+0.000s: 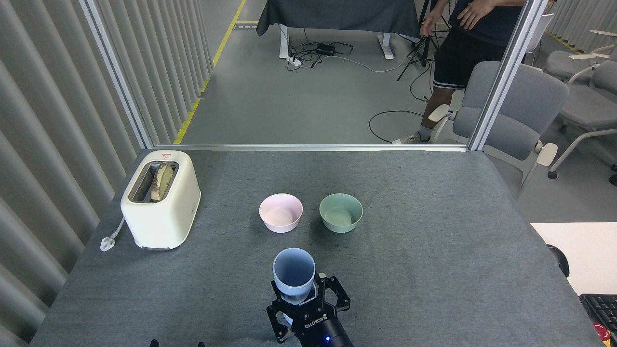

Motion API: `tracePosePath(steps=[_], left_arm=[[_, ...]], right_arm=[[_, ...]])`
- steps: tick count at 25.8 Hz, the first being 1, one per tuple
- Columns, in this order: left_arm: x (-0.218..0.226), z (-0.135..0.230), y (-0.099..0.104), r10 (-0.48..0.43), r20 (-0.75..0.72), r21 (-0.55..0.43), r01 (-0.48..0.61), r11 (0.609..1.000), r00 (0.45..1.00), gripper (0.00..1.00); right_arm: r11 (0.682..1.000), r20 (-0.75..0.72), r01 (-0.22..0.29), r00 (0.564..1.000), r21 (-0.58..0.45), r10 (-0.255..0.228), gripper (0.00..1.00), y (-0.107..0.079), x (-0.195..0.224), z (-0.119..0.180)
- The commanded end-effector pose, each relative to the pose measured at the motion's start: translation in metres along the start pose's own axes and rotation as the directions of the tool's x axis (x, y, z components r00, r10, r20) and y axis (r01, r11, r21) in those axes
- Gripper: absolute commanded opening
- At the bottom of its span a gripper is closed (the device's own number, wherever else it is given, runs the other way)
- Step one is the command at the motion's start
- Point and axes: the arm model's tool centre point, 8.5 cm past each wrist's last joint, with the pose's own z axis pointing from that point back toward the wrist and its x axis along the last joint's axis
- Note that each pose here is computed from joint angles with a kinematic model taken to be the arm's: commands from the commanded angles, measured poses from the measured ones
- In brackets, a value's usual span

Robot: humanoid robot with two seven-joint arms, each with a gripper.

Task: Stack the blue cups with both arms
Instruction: 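Lower the held cup into the first blue cup with the right gripper, then open the right gripper to release the stacked cup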

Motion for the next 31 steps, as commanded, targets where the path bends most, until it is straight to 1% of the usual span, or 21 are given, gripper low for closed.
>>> tracePosePath(steps=[1, 5, 10, 14, 15, 16, 18, 20, 22, 24, 26, 28, 30, 31], left_arm=[[0.000, 0.000, 0.000, 0.000, 0.000, 0.000, 0.000, 1.000, 1.000, 1.00], [0.000, 0.000, 0.000, 0.001, -0.001, 0.000, -0.001, 1.000, 1.000, 1.00], [0.000, 0.000, -0.001, 0.003, -0.002, -0.003, -0.003, 1.000, 1.000, 1.00], [-0.001, 0.001, -0.001, 0.001, -0.003, -0.004, -0.001, 1.000, 1.000, 1.00], [-0.001, 0.002, -0.002, 0.001, -0.003, -0.006, -0.001, 1.000, 1.000, 1.00], [-0.001, 0.002, -0.002, 0.001, -0.003, -0.006, -0.001, 1.000, 1.000, 1.00], [-0.001, 0.002, -0.002, 0.001, -0.003, -0.006, -0.001, 1.000, 1.000, 1.00], [0.000, 0.002, -0.002, 0.002, -0.003, -0.006, -0.002, 1.000, 1.000, 1.00], [-0.001, 0.002, -0.002, 0.001, -0.003, -0.006, -0.001, 1.000, 1.000, 1.00], [-0.001, 0.002, -0.001, 0.001, -0.003, -0.004, -0.001, 1.000, 1.000, 1.00], [-0.001, 0.002, -0.001, 0.001, -0.003, -0.006, -0.001, 1.000, 1.000, 1.00], [0.000, 0.003, -0.001, 0.000, -0.002, -0.006, 0.000, 1.000, 1.000, 1.00], [0.000, 0.003, -0.002, 0.000, -0.002, -0.007, 0.000, 1.000, 1.000, 1.00], [0.000, 0.003, -0.001, 0.000, -0.002, -0.006, 0.000, 1.000, 1.000, 1.00]], right_arm=[[1.000, -0.002, -0.006, 1.000, 0.005, 0.006, 0.55, 0.004, -0.003, 0.003], [1.000, -0.005, -0.007, 1.000, 0.009, 0.007, 0.55, 0.006, -0.004, 0.004], [0.998, -0.001, -0.016, 1.000, 0.053, 0.016, 0.56, 0.022, -0.003, 0.002], [0.997, -0.010, -0.009, 1.000, 0.081, 0.010, 0.59, 0.033, -0.004, 0.002], [0.996, -0.015, -0.003, 1.000, 0.085, 0.004, 0.62, 0.034, -0.005, 0.003], [0.996, -0.018, 0.002, 1.000, 0.085, 0.000, 0.70, 0.034, -0.005, 0.002], [0.996, -0.031, 0.008, 1.000, 0.089, -0.006, 0.99, 0.035, -0.009, 0.002], [0.997, -0.036, 0.009, 0.999, 0.075, -0.006, 1.00, 0.031, -0.010, 0.002], [1.000, -0.036, 0.009, 0.999, 0.029, -0.008, 1.00, 0.020, -0.011, 0.000], [0.995, -0.038, 0.007, 0.999, -0.104, -0.011, 1.00, -0.005, -0.012, -0.001], [0.976, -0.035, 0.007, 0.999, -0.219, -0.015, 1.00, -0.031, -0.013, -0.001], [0.961, -0.029, 0.008, 0.999, -0.277, -0.016, 1.00, -0.051, -0.015, -0.003], [0.949, -0.045, 0.005, 0.999, -0.315, -0.020, 1.00, -0.064, -0.020, -0.003], [0.946, -0.058, 0.005, 0.998, -0.324, -0.025, 1.00, -0.068, -0.026, -0.003]])
